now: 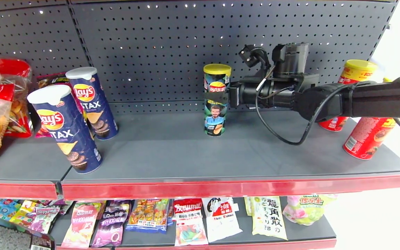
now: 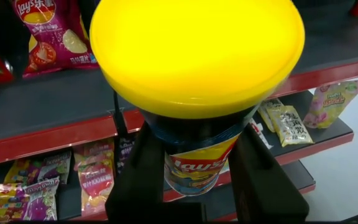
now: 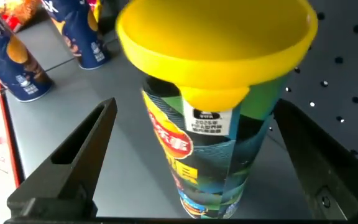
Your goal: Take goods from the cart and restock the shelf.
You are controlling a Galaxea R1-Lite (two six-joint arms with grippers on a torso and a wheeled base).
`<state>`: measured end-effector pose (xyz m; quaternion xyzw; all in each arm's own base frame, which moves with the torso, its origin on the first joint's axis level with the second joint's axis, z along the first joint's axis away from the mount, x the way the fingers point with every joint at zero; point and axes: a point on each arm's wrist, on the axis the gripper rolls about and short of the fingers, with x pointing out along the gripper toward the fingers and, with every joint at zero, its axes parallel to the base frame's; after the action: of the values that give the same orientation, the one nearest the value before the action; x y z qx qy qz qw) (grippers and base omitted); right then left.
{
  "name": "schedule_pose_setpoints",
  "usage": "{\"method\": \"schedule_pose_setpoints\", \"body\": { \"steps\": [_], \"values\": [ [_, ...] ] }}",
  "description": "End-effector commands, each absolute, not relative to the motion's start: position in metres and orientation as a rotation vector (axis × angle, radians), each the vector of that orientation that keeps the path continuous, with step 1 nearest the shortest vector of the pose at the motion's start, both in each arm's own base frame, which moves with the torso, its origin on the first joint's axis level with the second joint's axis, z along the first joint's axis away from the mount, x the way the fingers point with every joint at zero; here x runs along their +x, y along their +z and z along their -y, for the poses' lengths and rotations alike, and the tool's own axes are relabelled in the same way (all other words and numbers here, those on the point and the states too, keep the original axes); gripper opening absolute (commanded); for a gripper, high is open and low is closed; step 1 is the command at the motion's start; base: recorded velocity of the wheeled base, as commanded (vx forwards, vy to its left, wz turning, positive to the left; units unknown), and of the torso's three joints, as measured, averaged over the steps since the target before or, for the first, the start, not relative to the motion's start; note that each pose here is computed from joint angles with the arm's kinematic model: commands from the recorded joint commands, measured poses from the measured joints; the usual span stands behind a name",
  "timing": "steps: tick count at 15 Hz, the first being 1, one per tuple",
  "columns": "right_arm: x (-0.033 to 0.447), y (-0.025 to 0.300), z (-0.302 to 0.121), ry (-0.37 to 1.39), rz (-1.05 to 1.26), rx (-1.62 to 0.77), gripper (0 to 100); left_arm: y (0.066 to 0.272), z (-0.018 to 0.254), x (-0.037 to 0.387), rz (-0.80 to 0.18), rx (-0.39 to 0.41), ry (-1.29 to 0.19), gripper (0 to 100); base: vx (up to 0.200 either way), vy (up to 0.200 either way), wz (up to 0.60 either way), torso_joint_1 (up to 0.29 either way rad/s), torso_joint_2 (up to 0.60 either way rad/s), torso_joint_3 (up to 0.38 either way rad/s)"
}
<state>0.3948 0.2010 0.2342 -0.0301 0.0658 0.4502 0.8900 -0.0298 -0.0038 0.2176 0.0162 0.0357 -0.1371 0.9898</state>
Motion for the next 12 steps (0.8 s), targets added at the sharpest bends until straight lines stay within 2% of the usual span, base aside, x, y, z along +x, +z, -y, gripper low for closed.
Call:
{"method": "schedule_pose_setpoints", "body": {
  "steps": [1,7,9,12],
  "values": [
    [0.399,0.23,-0.202,0.933,-0.138,-0.064,0,0.217,0.004,-0.03,-0.071,0.033,-0.274,0,0.0,0.0,0.0,0.0,0.0,0.0],
    [0.393,0.24,-0.203,0.933,-0.106,-0.065,0,0.213,0.004,-0.031,-0.094,0.03,-0.273,0,0.0,0.0,0.0,0.0,0.0,0.0],
    [0.38,0.254,-0.201,0.911,-0.09,-0.067,0,0.213,0.004,-0.031,-0.097,0.03,-0.273,0,0.0,0.0,0.0,0.0,0.0,0.0],
    [0.331,0.273,-0.195,0.925,-0.093,-0.067,0,0.213,0.004,-0.031,-0.096,0.03,-0.273,0,0.0,0.0,0.0,0.0,0.0,0.0]
  ]
}}
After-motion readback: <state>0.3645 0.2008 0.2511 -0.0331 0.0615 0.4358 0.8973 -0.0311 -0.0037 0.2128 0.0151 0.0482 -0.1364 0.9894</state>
